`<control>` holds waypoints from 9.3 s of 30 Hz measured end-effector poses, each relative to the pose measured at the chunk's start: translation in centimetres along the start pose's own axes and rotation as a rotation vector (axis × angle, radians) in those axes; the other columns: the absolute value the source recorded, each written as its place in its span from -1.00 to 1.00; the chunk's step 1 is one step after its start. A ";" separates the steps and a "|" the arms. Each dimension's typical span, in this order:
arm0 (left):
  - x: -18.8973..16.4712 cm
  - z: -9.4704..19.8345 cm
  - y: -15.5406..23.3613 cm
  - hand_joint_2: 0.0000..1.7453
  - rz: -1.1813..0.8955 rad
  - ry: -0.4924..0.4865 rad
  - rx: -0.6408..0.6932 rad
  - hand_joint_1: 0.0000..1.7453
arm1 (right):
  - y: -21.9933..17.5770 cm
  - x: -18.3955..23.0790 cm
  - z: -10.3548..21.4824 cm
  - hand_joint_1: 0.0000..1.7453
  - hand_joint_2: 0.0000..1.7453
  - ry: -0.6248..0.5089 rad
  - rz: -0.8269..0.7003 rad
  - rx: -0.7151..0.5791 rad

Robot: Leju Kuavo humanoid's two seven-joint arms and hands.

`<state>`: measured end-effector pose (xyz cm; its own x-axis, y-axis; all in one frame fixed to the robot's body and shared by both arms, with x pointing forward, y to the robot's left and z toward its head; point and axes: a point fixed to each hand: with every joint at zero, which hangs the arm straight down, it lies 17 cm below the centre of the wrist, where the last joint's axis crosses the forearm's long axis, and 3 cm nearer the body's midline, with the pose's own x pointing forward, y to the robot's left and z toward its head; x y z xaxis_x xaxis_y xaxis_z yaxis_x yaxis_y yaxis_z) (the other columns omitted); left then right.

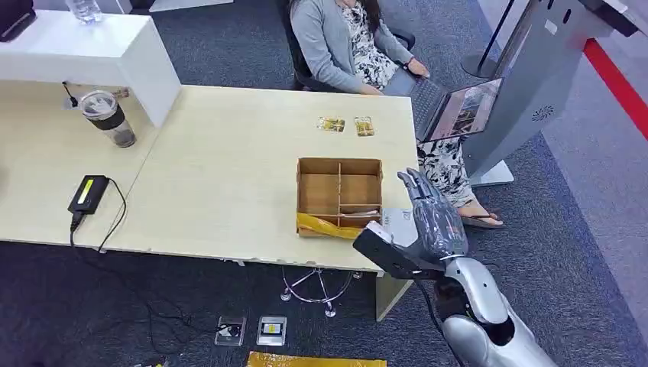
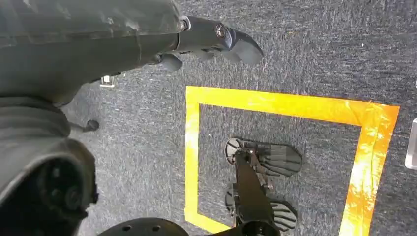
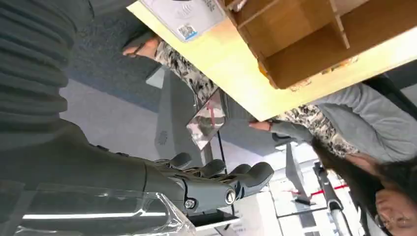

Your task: Pass the card to the sensor for recognition and then transmit it.

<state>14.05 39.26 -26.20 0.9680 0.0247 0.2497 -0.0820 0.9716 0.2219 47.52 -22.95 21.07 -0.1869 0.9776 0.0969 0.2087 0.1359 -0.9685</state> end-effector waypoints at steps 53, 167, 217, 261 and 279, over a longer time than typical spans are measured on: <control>0.5 -0.1 0.9 -1.00 -0.006 -0.024 0.018 -1.00 | 8.8 2.7 -3.8 -1.00 1.00 -0.004 -0.014 0.146; 0.5 -0.1 1.4 -1.00 -0.017 -0.023 -0.007 -1.00 | 13.3 4.8 -4.3 -1.00 1.00 -0.015 0.107 0.263; 0.5 -0.1 1.9 -1.00 -0.043 -0.028 0.007 -1.00 | 14.2 4.6 -5.1 1.00 1.00 -0.013 0.035 0.254; 0.7 -0.1 2.3 -1.00 -0.064 -0.043 0.003 -1.00 | 7.9 -1.6 -9.5 1.00 1.00 0.062 0.015 0.107; 0.7 -0.1 2.5 -1.00 -0.069 -0.044 0.014 -1.00 | 1.0 -1.7 -14.0 1.00 1.00 0.003 0.074 -0.025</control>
<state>14.53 41.71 -25.63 0.9601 -0.0524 0.2746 -0.0194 0.9674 0.2526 61.45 -22.24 23.10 -0.1674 0.9856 0.0254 0.2463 0.0668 -0.9669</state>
